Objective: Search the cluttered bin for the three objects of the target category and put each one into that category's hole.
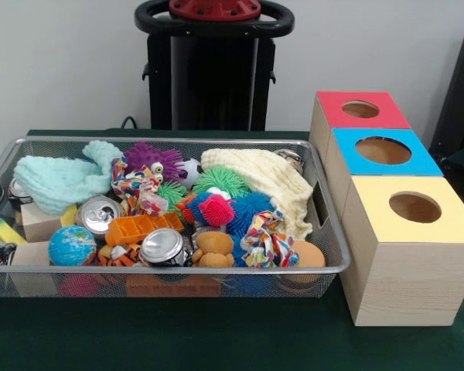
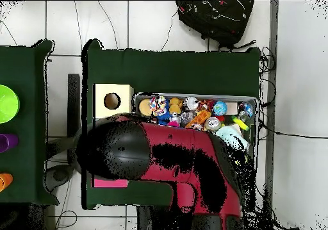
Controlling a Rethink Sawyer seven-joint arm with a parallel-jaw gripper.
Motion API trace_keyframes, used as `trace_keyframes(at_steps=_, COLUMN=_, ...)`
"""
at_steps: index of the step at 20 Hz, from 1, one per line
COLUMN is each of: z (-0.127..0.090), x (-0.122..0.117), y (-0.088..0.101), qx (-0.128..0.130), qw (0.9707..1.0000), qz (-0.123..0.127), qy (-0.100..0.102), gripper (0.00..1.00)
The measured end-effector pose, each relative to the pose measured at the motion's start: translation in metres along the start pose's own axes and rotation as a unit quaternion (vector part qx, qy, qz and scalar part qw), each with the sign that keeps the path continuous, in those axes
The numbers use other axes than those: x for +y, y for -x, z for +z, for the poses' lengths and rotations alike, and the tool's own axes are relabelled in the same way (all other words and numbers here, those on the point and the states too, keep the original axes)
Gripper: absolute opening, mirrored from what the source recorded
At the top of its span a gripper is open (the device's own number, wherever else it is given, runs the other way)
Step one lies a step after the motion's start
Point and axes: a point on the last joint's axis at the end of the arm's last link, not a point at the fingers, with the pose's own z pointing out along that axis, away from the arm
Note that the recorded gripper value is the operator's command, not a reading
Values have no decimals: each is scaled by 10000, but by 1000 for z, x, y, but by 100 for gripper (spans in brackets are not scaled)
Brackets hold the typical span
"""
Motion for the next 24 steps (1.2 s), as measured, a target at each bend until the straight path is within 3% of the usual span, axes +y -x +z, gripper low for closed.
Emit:
trace_keyframes(at_steps=15, z=46, x=-36, y=15, qx=332, qw=9991, qz=235, qy=67, gripper=100)
trace_keyframes(at_steps=19, z=61, x=-49, y=26, qx=374, qw=9990, qz=256, qy=38, gripper=100)
trace_keyframes(at_steps=24, z=76, x=-57, y=48, qx=360, qw=9993, qz=110, qy=-87, gripper=100)
